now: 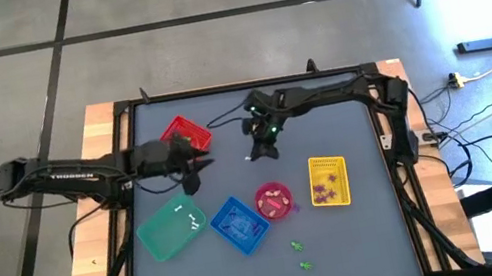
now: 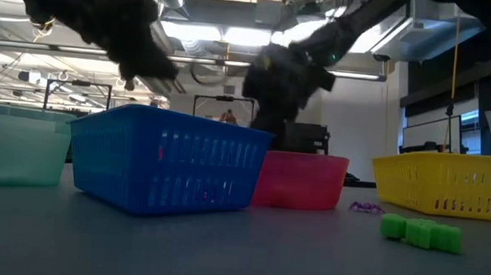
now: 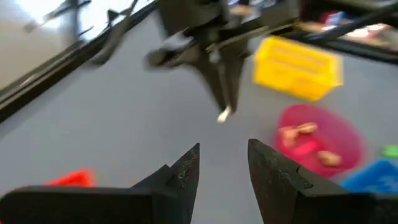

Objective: Sort Halloween decoration
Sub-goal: Put the white bone toy into the green bin

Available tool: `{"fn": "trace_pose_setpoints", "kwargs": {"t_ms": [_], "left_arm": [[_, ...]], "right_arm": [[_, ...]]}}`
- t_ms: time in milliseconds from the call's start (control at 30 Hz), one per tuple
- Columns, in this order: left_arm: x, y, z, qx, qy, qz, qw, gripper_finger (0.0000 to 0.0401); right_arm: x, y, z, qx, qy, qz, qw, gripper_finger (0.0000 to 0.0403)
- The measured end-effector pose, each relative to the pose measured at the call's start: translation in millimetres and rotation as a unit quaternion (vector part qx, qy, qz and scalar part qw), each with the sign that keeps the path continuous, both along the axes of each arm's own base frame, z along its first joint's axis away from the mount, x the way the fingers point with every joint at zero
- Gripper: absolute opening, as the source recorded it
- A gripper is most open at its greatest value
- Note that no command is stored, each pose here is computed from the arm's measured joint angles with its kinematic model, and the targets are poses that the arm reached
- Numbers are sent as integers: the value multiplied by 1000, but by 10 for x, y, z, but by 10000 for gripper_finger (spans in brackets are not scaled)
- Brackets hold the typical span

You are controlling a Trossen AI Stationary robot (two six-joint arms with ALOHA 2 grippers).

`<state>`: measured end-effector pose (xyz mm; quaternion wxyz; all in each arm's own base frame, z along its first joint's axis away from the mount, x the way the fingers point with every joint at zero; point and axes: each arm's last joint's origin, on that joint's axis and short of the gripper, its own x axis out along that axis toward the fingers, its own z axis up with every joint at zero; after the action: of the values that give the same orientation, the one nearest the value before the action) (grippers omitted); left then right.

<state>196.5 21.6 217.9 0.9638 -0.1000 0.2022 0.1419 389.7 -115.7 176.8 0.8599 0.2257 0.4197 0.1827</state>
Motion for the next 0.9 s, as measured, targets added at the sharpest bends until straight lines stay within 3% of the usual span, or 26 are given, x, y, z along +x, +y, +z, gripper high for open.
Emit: {"fn": "trace_pose_setpoints", "kwargs": {"t_ms": [167, 467, 633, 900], "left_arm": [[49, -185, 89, 29, -43, -77, 996, 120], [65, -449, 187, 89, -90, -161, 979, 120], [64, -519, 233, 118, -110, -162, 974, 120], [55, -592, 258, 117, -125, -176, 969, 120]], "right_arm": [[227, 243, 346, 47, -54, 50, 996, 30], [469, 611, 858, 49, -116, 93, 988, 30], [520, 762, 1004, 52, -131, 105, 984, 30], [568, 909, 1076, 39, -140, 96, 985, 30]]}}
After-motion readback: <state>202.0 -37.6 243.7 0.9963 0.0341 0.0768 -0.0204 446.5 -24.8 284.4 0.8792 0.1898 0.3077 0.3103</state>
